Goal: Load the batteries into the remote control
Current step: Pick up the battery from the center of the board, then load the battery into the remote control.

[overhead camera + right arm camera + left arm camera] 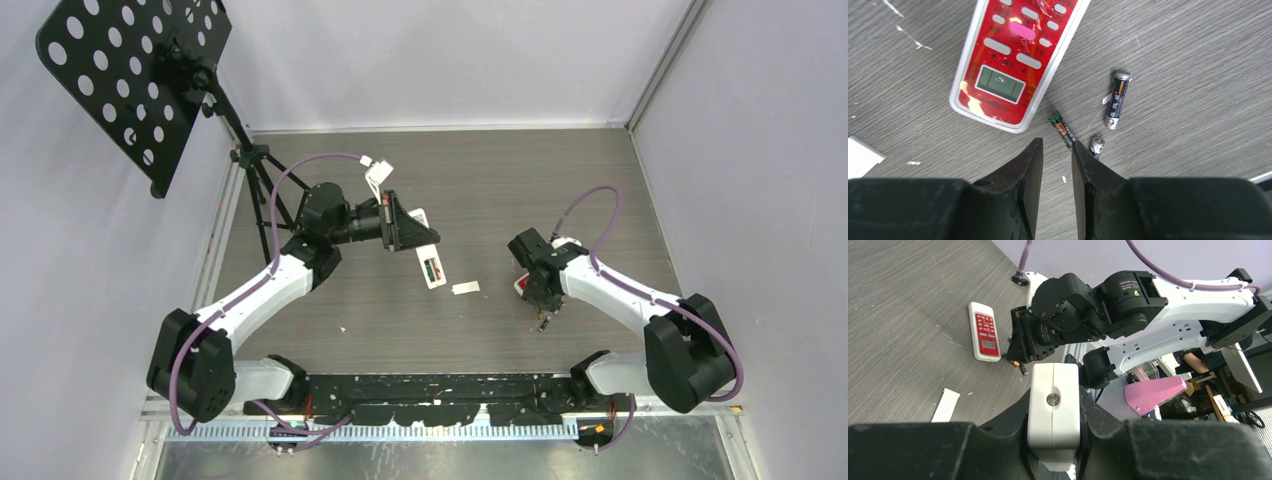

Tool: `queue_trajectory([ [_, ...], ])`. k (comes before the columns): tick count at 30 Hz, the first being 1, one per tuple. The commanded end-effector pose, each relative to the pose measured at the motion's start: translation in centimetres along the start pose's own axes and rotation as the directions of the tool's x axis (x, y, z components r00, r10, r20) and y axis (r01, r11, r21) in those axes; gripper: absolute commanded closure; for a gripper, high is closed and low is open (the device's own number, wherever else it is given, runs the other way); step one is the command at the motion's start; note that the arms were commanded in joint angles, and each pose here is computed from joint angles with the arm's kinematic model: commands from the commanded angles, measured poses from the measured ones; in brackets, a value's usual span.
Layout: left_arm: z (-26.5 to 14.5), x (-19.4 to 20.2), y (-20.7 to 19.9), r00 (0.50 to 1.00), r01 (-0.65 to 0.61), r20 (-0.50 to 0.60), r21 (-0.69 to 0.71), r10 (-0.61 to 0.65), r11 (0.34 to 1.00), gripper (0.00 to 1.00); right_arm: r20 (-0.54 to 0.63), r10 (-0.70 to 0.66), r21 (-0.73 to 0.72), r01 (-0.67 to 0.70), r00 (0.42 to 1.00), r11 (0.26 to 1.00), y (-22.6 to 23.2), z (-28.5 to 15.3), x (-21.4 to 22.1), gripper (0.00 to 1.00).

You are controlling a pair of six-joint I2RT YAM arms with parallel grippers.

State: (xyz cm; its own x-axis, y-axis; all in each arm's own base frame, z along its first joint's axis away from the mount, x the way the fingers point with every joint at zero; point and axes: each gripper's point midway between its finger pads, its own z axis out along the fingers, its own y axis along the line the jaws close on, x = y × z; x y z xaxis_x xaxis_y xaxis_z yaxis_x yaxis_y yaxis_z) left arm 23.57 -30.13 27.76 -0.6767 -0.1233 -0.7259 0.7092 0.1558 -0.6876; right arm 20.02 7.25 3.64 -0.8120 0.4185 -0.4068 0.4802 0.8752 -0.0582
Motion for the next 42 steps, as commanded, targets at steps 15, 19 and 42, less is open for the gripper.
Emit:
queue_trajectory([
  [15,0.2,-1.3,-0.9,0.998,-0.051,0.039,0.024,0.05,0.998,1.0,-0.066,0.04,-0.052,-0.044,0.997,0.998,0.4,2.5,1.4,0.85],
  [19,0.3,-1.4,-0.5,0.998,-0.037,0.042,0.005,0.037,0.999,1.0,-0.036,0.049,-0.065,-0.051,0.998,0.997,0.6,1.6,0.4,0.94],
  [42,5.0,1.7,6.9,0.913,0.383,-0.08,-0.165,-0.399,0.909,1.0,0.21,-0.098,-0.931,0.229,0.973,0.284,14.6,-23.1,-1.4,0.97],
])
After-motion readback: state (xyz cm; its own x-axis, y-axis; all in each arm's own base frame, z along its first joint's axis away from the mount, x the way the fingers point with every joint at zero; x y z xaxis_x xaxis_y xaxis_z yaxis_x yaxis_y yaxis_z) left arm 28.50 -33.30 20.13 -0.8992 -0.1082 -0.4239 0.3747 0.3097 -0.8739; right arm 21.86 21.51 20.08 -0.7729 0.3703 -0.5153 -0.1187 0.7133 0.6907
